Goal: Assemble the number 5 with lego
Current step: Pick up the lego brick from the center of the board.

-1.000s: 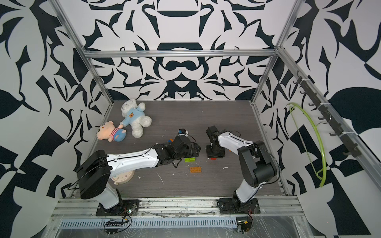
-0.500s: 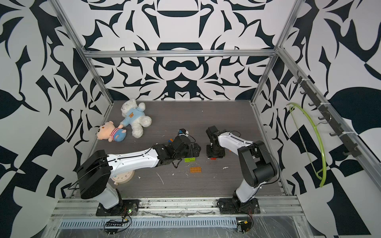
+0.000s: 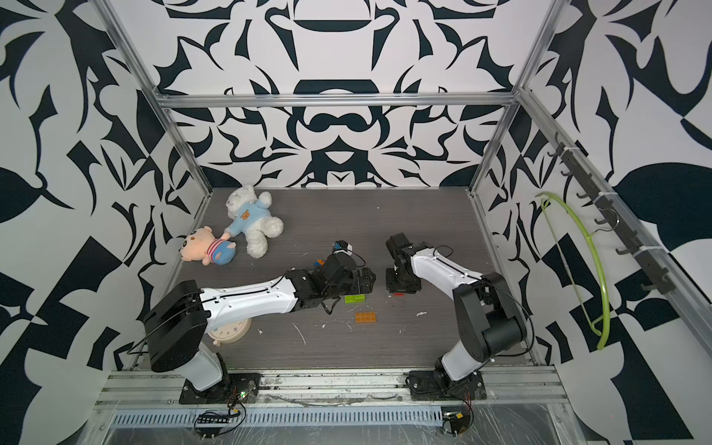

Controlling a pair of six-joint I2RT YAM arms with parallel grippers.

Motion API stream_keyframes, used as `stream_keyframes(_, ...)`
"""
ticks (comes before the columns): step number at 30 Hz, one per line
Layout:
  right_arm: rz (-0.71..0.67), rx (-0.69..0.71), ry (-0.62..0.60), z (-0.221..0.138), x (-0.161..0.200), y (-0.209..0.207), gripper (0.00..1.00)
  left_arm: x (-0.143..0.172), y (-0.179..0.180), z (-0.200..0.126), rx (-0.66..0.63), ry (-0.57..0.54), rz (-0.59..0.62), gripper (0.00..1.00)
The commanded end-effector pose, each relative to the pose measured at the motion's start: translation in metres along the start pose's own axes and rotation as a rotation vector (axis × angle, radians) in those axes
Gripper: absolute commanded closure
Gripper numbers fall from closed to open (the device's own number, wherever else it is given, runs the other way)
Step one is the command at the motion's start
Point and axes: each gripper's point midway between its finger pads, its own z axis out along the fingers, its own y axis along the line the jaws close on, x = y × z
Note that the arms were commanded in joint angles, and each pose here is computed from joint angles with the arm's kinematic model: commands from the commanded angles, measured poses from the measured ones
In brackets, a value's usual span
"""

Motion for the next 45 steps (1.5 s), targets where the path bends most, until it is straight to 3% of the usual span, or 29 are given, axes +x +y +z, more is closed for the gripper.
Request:
stream_keyframes(1, 0.016, 0.007, 0.042, -0.002, 0.016, -0.001, 0.60, 0.000, 0.005, -0.001, -0.016, -0.008, 0.003, 0.01)
stream_keyframes(15, -0.005, 0.050, 0.088, 0.020, 0.038, 0.011, 0.59, -0.002, 0.005, -0.003, -0.019, -0.012, -0.003, 0.01)
stream_keyframes(29, -0.014, 0.047, 0.066, 0.014, 0.034, 0.012, 0.53, -0.001, 0.003, -0.001, -0.014, -0.006, -0.003, 0.01)
stream_keyframes(45, -0.016, 0.048, 0.073, 0.015, 0.035, 0.013, 0.61, 0.001, 0.005, 0.000, -0.017, -0.002, -0.001, 0.01)
